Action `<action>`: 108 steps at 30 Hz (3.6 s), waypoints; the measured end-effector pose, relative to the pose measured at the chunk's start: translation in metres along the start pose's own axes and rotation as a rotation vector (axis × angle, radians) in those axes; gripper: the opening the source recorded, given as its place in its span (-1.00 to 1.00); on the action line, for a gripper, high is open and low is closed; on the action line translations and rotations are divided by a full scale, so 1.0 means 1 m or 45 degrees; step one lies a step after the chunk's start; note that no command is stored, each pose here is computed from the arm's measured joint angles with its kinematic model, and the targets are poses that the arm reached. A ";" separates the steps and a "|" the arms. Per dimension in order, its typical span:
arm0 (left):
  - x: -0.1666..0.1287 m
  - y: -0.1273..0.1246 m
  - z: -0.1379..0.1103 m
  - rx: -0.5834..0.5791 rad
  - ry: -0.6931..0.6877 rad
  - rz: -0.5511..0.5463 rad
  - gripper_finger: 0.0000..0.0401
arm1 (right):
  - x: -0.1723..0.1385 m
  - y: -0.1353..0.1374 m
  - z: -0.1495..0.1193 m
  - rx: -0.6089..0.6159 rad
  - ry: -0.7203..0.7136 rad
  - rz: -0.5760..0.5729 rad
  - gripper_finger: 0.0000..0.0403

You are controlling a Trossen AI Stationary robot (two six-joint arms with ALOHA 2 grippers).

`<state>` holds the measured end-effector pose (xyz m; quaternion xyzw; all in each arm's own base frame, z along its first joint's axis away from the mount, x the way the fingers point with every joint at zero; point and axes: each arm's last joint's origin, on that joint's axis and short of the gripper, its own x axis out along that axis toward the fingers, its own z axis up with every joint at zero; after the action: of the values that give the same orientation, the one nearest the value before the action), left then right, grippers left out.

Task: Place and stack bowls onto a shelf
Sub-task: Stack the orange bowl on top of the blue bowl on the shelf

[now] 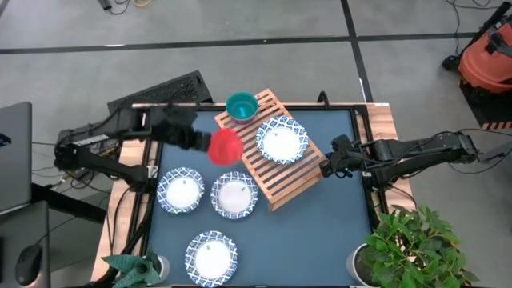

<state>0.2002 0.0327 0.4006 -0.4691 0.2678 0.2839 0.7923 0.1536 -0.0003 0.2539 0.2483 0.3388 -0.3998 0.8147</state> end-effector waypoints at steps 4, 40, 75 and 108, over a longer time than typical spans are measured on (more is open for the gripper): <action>0.001 0.003 0.034 -0.005 -0.123 0.052 -1.00 | 0.000 0.000 0.000 0.017 -0.005 -0.004 -0.82; 0.074 0.029 0.178 0.138 -0.028 0.334 -1.00 | 0.010 0.005 -0.002 -0.026 0.012 -0.079 -0.82; 0.057 0.018 0.191 0.269 -0.166 0.049 -0.74 | 0.020 0.013 -0.008 -0.062 0.125 -0.089 -0.82; 0.125 0.051 0.192 0.255 0.101 0.125 -1.00 | 0.020 0.013 -0.008 -0.062 0.157 -0.065 -0.82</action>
<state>0.2813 0.2494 0.3639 -0.3848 0.3486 0.2754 0.8090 0.1705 0.0033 0.2356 0.2438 0.4042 -0.3962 0.7876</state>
